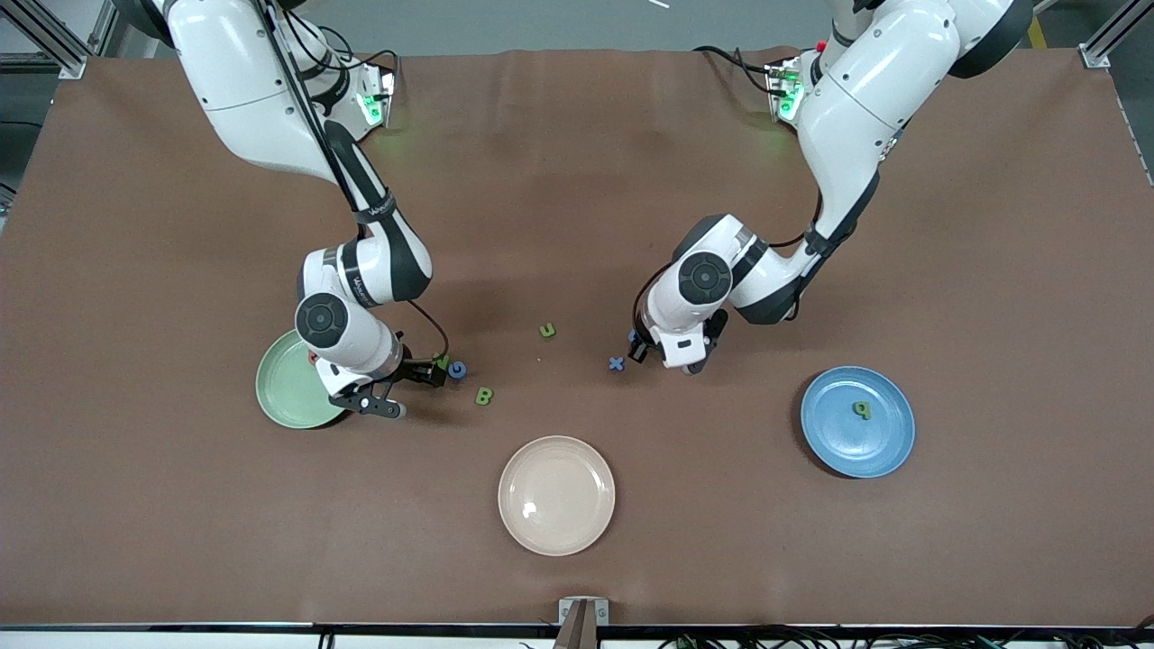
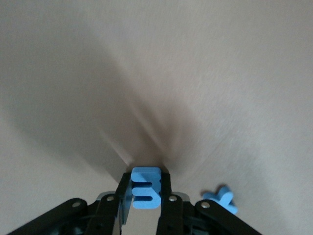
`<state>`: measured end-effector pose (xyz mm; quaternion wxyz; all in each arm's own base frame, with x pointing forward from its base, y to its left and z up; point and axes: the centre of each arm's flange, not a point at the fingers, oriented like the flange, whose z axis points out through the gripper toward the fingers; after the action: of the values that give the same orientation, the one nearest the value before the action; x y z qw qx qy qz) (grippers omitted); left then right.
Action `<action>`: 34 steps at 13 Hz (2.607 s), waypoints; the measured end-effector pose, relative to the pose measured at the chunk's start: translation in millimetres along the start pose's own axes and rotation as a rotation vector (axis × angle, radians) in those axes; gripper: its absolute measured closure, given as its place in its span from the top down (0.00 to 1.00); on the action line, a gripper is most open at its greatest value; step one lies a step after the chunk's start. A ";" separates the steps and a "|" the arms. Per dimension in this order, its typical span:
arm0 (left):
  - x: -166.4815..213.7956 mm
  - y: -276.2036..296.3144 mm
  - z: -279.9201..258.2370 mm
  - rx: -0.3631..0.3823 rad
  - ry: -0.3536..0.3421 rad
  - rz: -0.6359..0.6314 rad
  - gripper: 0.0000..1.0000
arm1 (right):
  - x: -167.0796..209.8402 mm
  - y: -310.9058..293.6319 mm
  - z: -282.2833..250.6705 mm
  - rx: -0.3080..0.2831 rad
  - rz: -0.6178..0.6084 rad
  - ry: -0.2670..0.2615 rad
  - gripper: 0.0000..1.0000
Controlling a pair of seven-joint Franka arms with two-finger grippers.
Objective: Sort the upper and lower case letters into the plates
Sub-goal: 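Carry the m to the blue plate while the right gripper grasps the N, then release the m in the blue plate while the right gripper carries the N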
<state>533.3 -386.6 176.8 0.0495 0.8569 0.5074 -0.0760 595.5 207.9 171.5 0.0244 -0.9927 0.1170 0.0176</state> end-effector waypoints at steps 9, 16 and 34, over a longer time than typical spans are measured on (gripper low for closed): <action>181.9 27.6 -130.4 -0.020 0.134 0.048 0.27 | -21.7 -21.7 10.0 -0.013 0.011 -0.006 1.00; 253.2 8.3 -139.4 -0.005 0.137 0.127 0.27 | -31.4 -23.5 5.7 -0.017 0.001 -0.015 0.78; 232.4 5.8 -100.3 0.114 0.165 0.223 1.00 | 64.7 147.0 -98.8 -0.024 -0.177 -0.125 0.32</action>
<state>656.5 -172.8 233.6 -0.0330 0.9128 0.4062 -0.0283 627.0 44.9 260.9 0.0210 -0.9963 0.0266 0.0788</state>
